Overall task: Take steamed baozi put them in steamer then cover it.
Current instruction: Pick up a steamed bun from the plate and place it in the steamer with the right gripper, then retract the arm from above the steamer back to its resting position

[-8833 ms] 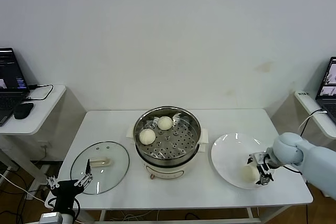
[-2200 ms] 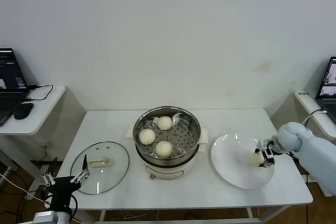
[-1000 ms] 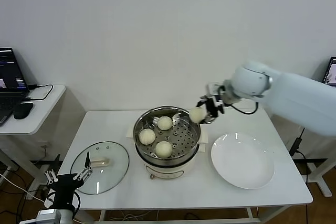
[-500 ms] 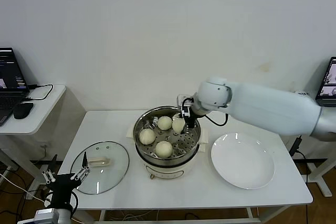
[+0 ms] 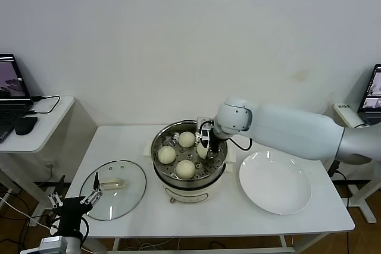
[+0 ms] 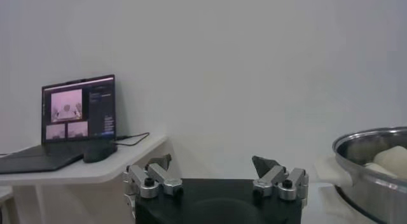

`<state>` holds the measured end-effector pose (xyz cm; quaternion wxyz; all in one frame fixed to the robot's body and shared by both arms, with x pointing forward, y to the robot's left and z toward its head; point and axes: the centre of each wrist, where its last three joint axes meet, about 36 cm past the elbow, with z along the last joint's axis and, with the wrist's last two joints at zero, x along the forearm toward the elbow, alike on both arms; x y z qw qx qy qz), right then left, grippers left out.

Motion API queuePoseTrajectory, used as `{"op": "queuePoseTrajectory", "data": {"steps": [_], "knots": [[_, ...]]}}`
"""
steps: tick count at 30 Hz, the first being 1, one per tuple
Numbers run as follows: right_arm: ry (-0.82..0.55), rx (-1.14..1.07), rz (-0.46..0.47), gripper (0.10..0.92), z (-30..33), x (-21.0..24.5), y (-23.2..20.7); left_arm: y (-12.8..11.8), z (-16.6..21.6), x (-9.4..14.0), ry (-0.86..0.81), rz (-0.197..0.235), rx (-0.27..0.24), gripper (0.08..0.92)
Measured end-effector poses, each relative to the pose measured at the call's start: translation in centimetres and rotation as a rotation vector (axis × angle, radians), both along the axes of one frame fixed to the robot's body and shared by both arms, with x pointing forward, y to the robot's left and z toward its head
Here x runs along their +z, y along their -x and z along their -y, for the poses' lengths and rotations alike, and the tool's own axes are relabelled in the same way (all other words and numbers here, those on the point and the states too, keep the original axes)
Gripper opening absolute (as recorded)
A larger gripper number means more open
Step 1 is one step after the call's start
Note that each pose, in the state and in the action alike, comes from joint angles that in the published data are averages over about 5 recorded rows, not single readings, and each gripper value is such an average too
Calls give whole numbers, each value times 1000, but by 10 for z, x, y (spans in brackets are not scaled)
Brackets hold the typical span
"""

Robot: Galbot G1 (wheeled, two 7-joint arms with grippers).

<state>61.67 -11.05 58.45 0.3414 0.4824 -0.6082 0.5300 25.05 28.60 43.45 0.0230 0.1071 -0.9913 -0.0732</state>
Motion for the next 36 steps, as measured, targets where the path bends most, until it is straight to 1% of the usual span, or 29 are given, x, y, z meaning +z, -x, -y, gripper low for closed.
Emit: {"op": "queuePoseTrajectory", "data": {"steps": [3, 8, 11, 16, 19, 22, 26, 36], "knots": [[-4, -3, 0, 652, 1, 3, 0, 0, 0, 0, 0, 0, -1, 823], [-21, -8, 14, 776, 7, 16, 2, -1, -1, -1, 3, -1, -3, 823], [-41, -13, 28, 815, 13, 28, 5, -2, 0, 0, 5, 0, -6, 823], [-94, -28, 51, 822, 28, 42, 15, -4, 2, 1, 8, 5, -12, 823], [-150, -51, 81, 823, 42, 45, 25, -6, 2, 1, 9, 7, -13, 823], [-225, -86, 134, 823, 59, 42, 38, -7, 2, 0, 11, 7, -12, 823], [-356, -137, 225, 822, 85, 27, 59, -8, 3, -3, 15, 2, -9, 823], [-751, -243, 484, 822, 126, -45, 105, -10, 5, -16, 18, -22, -2, 823]]}}
